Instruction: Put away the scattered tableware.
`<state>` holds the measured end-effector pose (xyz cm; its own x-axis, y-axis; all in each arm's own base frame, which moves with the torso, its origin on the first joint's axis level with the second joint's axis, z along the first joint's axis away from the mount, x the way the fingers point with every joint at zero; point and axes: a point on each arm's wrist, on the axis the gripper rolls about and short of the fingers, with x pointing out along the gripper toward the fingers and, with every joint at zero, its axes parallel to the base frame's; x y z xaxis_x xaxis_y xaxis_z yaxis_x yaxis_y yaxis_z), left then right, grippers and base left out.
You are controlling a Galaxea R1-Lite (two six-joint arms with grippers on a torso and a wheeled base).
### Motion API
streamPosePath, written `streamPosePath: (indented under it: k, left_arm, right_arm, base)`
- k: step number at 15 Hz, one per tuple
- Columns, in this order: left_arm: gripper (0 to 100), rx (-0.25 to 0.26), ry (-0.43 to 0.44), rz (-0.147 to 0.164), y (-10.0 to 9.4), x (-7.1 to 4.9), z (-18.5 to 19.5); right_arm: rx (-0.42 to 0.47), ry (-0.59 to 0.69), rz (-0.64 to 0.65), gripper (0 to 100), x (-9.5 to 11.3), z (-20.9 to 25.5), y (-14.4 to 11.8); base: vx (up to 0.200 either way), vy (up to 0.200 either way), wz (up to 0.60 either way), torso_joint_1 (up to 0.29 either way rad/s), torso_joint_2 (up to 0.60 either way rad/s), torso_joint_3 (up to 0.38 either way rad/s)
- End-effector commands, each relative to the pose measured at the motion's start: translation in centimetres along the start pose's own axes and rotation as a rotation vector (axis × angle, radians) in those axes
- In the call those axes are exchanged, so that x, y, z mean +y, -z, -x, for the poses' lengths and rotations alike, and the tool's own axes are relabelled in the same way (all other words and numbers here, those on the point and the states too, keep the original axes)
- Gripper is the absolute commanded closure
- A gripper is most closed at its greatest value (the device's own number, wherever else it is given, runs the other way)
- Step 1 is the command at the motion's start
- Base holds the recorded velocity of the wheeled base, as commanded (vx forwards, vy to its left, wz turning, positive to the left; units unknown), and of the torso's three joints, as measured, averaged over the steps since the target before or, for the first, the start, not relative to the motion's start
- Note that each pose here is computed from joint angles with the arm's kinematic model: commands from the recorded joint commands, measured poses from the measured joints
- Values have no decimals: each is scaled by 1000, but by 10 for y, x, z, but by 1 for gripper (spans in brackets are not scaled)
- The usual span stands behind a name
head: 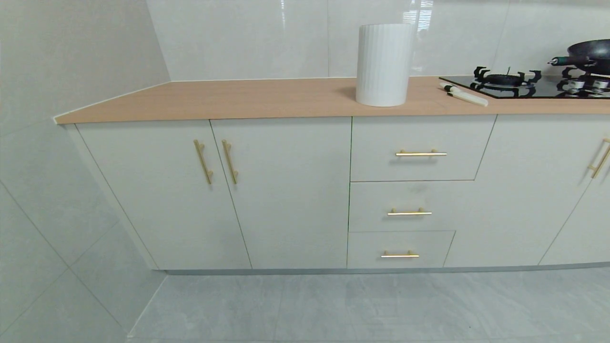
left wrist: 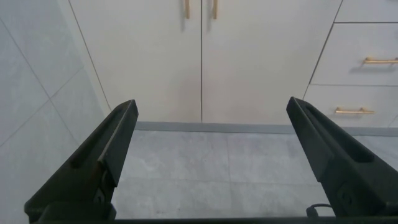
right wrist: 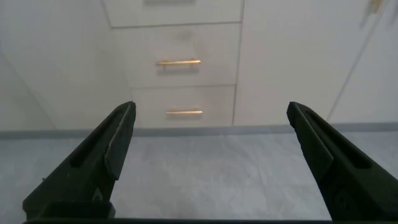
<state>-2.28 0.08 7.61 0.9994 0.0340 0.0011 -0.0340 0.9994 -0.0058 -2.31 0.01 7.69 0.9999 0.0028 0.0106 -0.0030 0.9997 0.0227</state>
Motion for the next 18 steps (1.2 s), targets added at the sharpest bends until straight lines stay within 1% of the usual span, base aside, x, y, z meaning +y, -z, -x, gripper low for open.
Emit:
streamPosePath:
  k: [1,10,18]
  left_arm:
    - [0,0,-1,0,0,0,0]
    - [0,0,0,-3,0,0,0]
    - [0,1,0,0,0,0,0]
  right_arm:
    - [6,0,-2,0,0,0,1]
    - [6,1,-3,0,0,0,1]
    - [6,0,-2,0,0,0,1]
  base:
    - [0,0,0,0,0,0]
    - [0,0,0,0,0,0]
    - [200,0,0,1,2,4]
